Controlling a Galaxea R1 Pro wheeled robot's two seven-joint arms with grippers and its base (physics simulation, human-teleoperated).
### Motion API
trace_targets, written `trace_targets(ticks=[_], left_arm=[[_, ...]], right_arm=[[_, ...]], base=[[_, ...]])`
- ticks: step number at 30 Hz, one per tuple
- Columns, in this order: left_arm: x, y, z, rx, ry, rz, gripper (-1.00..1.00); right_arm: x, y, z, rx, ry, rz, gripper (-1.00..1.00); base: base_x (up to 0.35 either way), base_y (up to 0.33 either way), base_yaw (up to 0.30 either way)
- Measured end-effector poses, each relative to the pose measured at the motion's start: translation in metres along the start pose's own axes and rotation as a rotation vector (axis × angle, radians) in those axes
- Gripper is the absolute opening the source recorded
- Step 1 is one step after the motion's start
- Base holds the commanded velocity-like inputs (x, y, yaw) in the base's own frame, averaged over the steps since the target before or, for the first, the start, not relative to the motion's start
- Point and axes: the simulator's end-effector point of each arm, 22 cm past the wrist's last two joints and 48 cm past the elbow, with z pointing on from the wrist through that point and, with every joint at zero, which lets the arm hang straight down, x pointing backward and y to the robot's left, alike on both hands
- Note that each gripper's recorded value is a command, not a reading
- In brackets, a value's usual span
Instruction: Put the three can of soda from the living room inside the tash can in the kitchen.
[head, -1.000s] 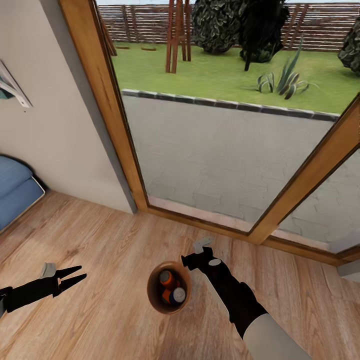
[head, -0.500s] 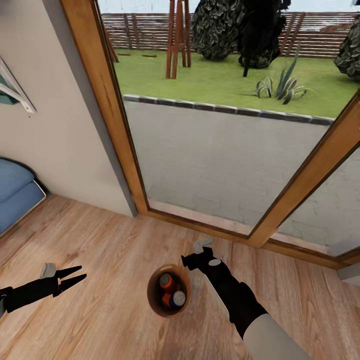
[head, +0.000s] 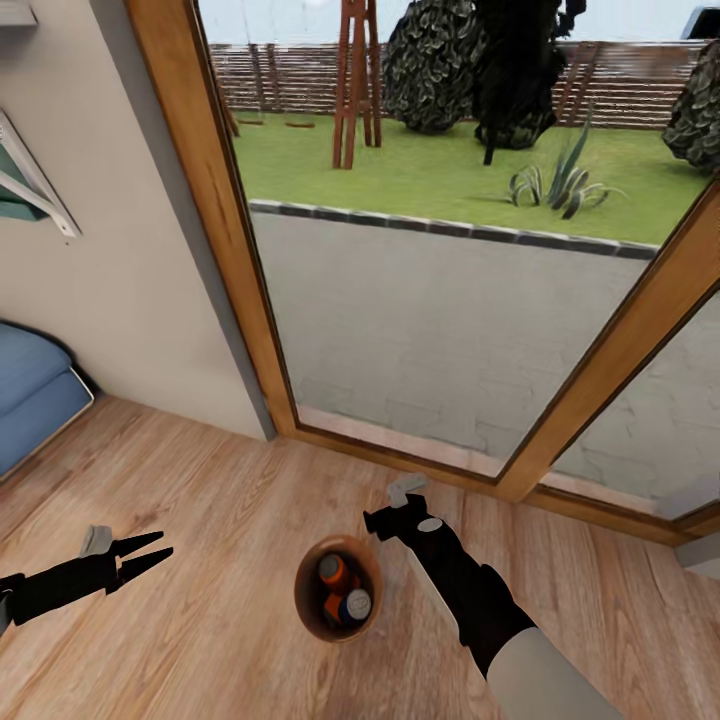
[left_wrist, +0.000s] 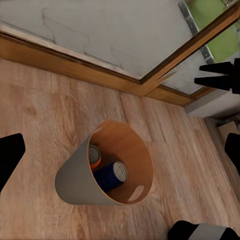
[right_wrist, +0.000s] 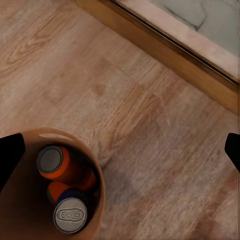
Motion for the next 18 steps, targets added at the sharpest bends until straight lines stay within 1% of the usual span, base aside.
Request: trace_targets(ticks=[10,18], left_arm=[[-0.021,-0.015,-0.008,0.003,-0.009,0.012,1.00],[-0.036,-0.026,-0.015,0.005,-0.015,0.019,1.00]], right_arm=[[-0.021,-0.001,-0.019,0.005,-0.013,-0.004,1.00],[-0.025,-0.002,-0.030,0.007,0.002,-0.008,1.00]], base=[[0.000,0.000,0.000],[0.000,0.000,0.000]])
